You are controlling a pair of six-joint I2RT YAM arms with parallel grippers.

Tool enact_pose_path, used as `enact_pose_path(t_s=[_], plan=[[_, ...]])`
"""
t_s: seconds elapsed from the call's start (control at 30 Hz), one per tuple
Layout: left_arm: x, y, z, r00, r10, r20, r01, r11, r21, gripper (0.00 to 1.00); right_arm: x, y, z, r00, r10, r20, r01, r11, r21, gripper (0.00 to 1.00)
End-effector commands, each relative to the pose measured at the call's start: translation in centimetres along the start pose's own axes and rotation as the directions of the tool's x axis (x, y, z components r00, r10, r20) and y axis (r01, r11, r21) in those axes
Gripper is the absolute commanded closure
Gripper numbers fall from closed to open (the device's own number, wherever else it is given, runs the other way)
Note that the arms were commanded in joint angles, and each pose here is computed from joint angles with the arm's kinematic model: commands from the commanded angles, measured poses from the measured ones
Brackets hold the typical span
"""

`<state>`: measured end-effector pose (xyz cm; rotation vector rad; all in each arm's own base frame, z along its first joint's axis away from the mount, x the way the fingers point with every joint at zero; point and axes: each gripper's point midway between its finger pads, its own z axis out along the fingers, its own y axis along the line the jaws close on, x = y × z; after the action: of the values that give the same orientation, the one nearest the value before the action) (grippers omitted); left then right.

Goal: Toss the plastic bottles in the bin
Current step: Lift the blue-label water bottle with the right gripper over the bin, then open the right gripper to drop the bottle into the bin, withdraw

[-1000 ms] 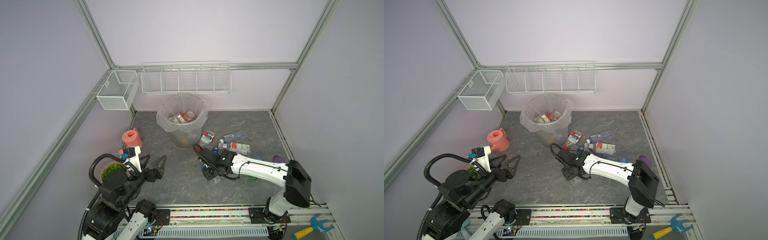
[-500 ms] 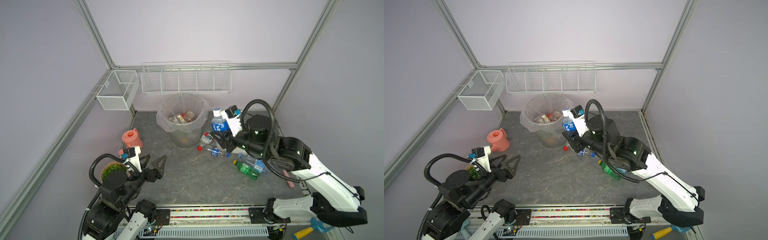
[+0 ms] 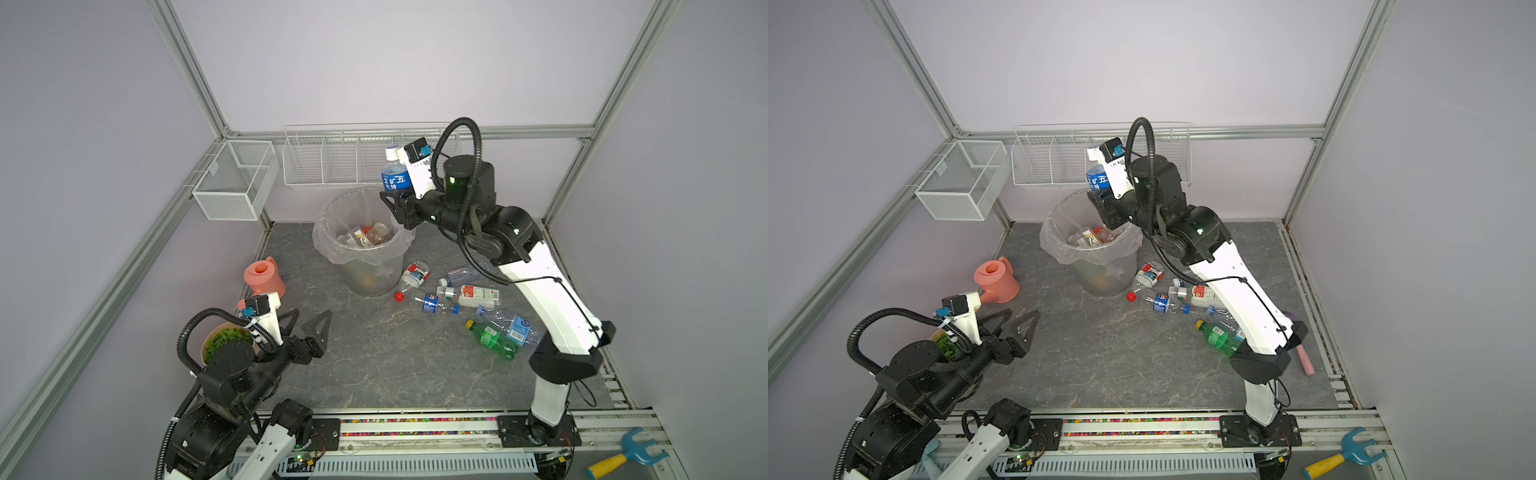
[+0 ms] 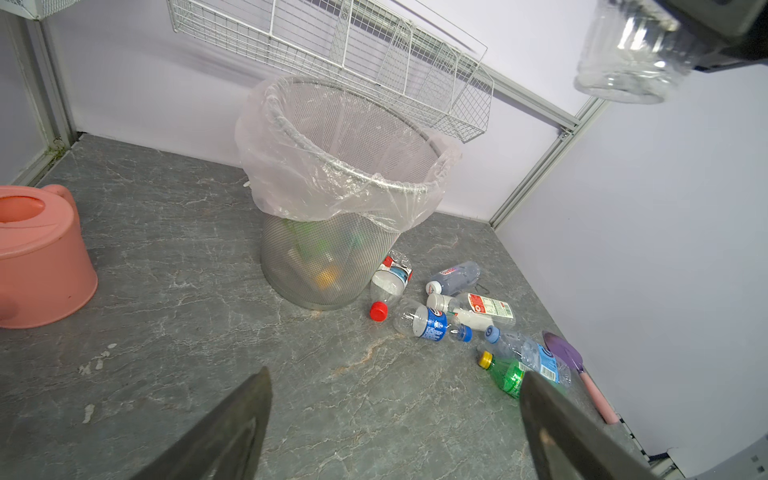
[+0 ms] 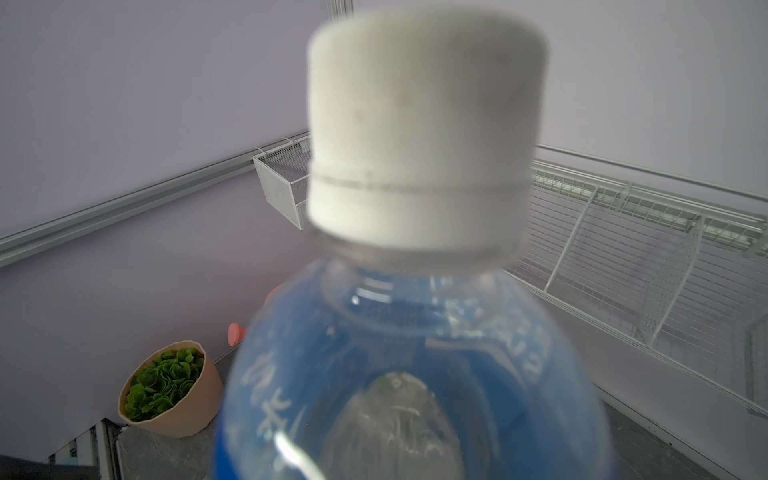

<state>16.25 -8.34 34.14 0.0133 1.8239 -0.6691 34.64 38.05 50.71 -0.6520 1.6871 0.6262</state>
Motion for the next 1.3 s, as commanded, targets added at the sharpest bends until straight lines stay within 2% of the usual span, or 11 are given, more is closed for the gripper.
enact_pose_path(t_s=[0.0, 0.1, 0.13, 0.17, 0.2, 0.23, 0.3, 0.53, 0.73, 1.03, 1.27], plan=[[-0.2, 0.1, -0.8, 1.0, 0.005, 0.009, -0.005, 1.0, -0.009, 0.08, 1.9, -1.1, 3.6, 0.998, 0.056, -0.043, -0.057, 0.998, -0.039, 0.58], [-0.4, 0.1, -1.2, 1.0, 0.002, 0.019, -0.001, 1.0, -0.008, 0.08, 3.9, -2.2, 6.6, 0.993, 0.095, -0.072, -0.097, 0.995, -0.027, 0.48], [-0.4, 0.1, -1.2, 1.0, 0.0, 0.02, 0.0, 1.0, -0.008, 0.08, 4.5, -2.6, 7.4, 0.992, 0.102, -0.079, -0.104, 0.994, -0.018, 0.34], [-0.5, 0.1, -1.3, 1.0, -0.001, 0.023, 0.001, 1.0, -0.006, 0.08, 4.9, -3.1, 8.0, 0.99, 0.114, -0.083, -0.115, 0.993, -0.013, 0.09], [-0.5, 0.1, -1.4, 1.0, -0.001, 0.025, 0.001, 1.0, -0.006, 0.08, 4.9, -3.3, 8.3, 0.989, 0.124, -0.083, -0.126, 0.992, -0.016, 0.05], [-0.4, 0.1, -1.4, 1.0, -0.001, 0.023, 0.001, 1.0, -0.005, 0.08, 5.0, -3.6, 8.5, 0.986, 0.14, -0.085, -0.141, 0.99, -0.011, 0.11], [-0.4, 0.0, -1.4, 1.0, -0.001, 0.021, 0.001, 1.0, -0.003, 0.08, 4.0, -3.7, 7.8, 0.987, 0.148, -0.067, -0.149, 0.989, -0.01, 0.12], [-0.7, -0.2, -1.3, 1.0, 0.0, 0.023, 0.0, 1.0, 0.003, 0.08, -2.6, -2.4, 0.5, 0.992, 0.094, 0.084, -0.092, 0.995, -0.032, 0.12], [-0.8, -0.8, -0.5, 1.0, -0.004, 0.014, 0.003, 1.0, 0.028, 0.08, -4.4, -1.6, -4.9, 0.99, 0.047, 0.13, -0.043, 0.999, -0.03, 0.12], [0.0, -1.8, 1.5, 0.998, -0.002, -0.064, 0.006, 0.997, 0.071, 0.07, -2.4, -1.9, -11.9, 0.992, 0.005, 0.123, -0.008, 1.0, 0.023, 0.12], [0.7, -2.4, 3.5, 0.994, -0.013, -0.11, 0.024, 0.995, 0.1, 0.05, 3.9, -4.4, -15.8, 1.0, -0.007, 0.022, 0.003, 0.988, 0.152, 0.12]])
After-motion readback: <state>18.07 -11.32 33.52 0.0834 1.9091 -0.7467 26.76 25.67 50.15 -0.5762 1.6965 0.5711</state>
